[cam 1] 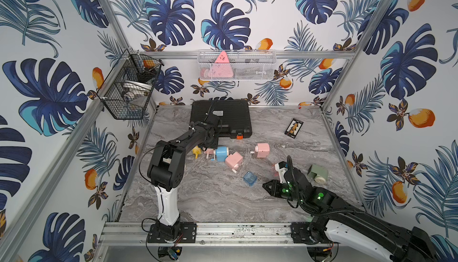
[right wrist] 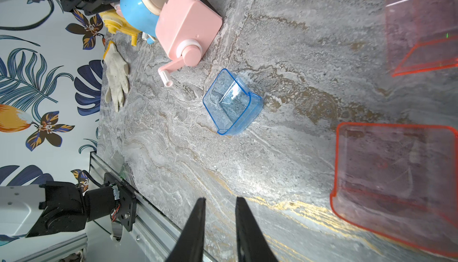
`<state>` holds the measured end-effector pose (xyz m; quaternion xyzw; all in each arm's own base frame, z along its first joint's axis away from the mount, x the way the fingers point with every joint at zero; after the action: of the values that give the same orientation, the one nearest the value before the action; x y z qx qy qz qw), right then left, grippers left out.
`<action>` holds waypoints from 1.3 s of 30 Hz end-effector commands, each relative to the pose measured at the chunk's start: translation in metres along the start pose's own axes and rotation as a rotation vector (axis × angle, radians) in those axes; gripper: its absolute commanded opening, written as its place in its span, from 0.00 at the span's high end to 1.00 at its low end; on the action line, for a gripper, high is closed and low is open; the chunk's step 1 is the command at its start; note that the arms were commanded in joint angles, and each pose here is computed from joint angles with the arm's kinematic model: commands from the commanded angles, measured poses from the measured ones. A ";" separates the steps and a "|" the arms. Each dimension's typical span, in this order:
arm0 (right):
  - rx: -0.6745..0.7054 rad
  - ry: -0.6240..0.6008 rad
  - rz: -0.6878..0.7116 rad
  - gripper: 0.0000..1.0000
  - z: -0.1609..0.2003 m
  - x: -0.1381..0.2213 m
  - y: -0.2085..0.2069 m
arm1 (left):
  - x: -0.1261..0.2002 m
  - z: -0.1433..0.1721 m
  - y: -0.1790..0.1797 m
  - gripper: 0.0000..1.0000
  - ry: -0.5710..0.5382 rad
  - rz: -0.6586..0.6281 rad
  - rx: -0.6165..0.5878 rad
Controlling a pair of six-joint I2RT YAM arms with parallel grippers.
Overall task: Put the tray back into the pencil sharpener
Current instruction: Place the pencil sharpener at the center of the board.
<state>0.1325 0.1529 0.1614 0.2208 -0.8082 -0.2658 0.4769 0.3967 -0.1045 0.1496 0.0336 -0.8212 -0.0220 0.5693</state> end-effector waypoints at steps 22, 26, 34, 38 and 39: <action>0.020 0.021 0.011 0.74 -0.002 -0.004 0.004 | 0.051 -0.017 0.005 0.26 -0.159 0.046 -0.008; 0.033 0.026 0.047 0.74 -0.006 -0.007 0.006 | 0.080 -0.022 0.008 0.27 -0.259 0.074 -0.036; 0.140 0.082 0.138 0.72 -0.019 -0.019 0.019 | 0.135 -0.005 0.011 0.27 -0.474 0.262 -0.062; 0.228 0.110 0.159 0.70 -0.022 -0.027 0.026 | 0.144 0.013 0.013 0.27 -0.542 0.331 -0.065; 0.249 0.121 0.161 0.69 -0.023 -0.029 0.027 | 0.145 0.016 0.014 0.27 -0.557 0.340 -0.061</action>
<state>0.1626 0.1851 0.1708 0.2162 -0.8176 -0.1584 0.5096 0.3328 -0.0988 0.2707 -0.0935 -0.9260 0.0292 0.3646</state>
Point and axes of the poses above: each gripper's point midway between its finger pads, its own x axis back along the fingers, its own y axis along the line the jaws close on, z = x × y, the point moved 9 cm from there along x, back along the fingers, and after that the axes turned 1 degree about -x, right-handed, at the moved point
